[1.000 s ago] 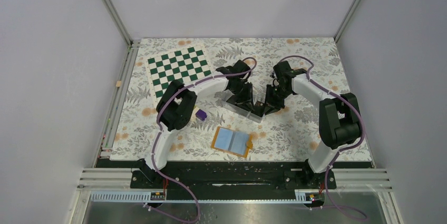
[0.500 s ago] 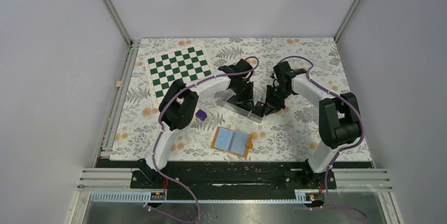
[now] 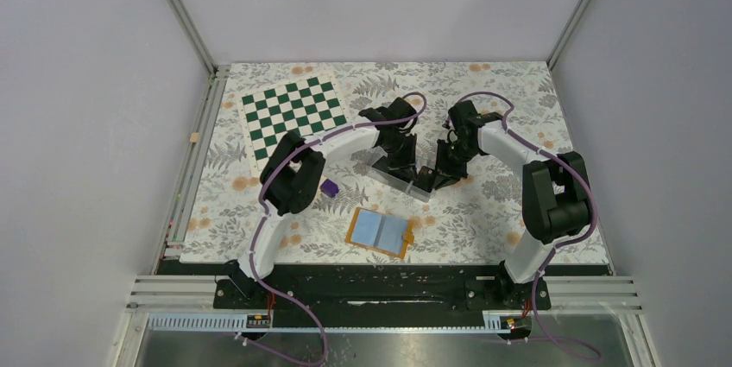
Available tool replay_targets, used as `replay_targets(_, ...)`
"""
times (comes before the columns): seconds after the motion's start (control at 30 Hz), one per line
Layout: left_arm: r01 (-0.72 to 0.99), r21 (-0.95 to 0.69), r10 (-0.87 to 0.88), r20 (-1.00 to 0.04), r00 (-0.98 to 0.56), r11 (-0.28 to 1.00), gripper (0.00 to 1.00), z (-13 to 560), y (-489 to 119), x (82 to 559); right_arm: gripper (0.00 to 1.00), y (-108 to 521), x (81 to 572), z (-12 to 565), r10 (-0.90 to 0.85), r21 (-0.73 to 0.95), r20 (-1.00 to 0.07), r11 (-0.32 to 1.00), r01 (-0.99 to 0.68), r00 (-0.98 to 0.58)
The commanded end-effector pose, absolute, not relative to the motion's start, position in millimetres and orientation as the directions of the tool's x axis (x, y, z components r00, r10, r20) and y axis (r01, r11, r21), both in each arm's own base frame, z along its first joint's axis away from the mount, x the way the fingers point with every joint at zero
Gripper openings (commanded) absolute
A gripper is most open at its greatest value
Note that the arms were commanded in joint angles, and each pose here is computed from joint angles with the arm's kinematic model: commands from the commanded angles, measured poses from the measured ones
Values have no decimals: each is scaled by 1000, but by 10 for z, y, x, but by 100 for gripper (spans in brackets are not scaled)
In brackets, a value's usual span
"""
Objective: Put the credit cards into the card holder
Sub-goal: Pick up the credit card from the storage box.
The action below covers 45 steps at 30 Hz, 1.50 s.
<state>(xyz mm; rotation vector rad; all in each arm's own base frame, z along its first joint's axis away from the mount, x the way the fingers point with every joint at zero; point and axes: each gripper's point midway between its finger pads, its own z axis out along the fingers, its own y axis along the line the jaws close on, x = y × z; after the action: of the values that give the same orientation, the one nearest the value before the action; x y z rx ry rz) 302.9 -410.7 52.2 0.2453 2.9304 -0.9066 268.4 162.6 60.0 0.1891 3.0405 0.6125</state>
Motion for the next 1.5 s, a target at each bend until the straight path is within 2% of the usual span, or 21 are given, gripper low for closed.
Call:
replay_targets(0.0,281,-597,156,-253,-955,751,0,1109,-4343,3027,21,1659,2695,622,114,408,-5,907,102,-994)
replay_targets(0.13,303,-551,181,-265,-947,777,2,1082,-4313,2998,20,1664,2691,618,112,410,-5,907,100,-994)
replay_targets(0.77,357,-422,260,-272,-927,833,38,847,-4261,2998,21,1665,2657,598,102,413,6,906,96,-995)
replay_targets(1.0,351,-399,263,-259,-929,847,37,745,-4253,3027,20,1663,2650,601,101,415,7,905,95,-995)
replay_targets(1.17,359,-413,270,-259,-927,837,29,787,-4287,3001,20,1659,2644,593,100,413,8,906,94,-995)
replay_targets(1.47,357,-562,226,-291,-930,746,25,1171,-4439,2924,21,1650,2652,628,102,413,-3,906,92,-995)
